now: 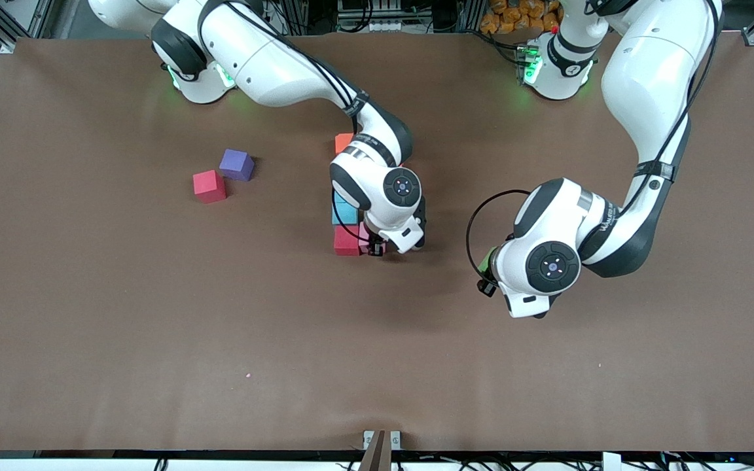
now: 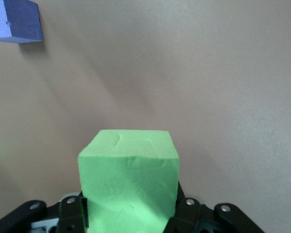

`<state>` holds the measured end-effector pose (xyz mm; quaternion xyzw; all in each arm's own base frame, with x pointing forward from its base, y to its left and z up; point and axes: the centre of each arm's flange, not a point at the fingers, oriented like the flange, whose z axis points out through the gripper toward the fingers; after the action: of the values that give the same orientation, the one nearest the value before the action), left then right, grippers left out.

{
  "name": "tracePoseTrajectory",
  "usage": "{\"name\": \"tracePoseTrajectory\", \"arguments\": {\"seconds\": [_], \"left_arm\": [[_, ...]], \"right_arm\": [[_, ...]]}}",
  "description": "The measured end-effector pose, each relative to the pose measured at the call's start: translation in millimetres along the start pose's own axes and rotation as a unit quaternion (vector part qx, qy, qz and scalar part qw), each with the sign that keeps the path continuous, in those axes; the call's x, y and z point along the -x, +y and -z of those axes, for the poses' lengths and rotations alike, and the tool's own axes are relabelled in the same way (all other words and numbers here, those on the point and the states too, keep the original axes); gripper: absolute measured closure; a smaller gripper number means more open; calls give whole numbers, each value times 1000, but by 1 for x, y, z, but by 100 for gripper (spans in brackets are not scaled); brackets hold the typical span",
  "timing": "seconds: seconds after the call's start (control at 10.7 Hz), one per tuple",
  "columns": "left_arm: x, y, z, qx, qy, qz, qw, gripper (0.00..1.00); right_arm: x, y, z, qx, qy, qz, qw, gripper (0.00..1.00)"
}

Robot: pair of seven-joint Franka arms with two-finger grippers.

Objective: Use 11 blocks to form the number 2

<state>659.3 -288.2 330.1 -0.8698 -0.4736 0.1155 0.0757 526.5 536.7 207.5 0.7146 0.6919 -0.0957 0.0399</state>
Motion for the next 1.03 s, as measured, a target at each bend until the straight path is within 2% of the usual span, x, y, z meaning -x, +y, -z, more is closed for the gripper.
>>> {"name": "tracePoseTrajectory", "arguments": {"seconds": [0.19, 0.56, 1.03], "left_arm": [[4, 1, -1, -1, 0, 1, 1000, 41], [16, 2, -6, -6, 3, 71, 997, 41], [11, 0, -14, -15, 2, 99, 995, 41]], "right_arm": [[0, -1, -1, 5, -9, 4, 1000, 41], [-2, -4, -2, 11, -18, 10, 1000, 41], [-2, -6, -3, 15, -31, 16, 999, 41]]}}
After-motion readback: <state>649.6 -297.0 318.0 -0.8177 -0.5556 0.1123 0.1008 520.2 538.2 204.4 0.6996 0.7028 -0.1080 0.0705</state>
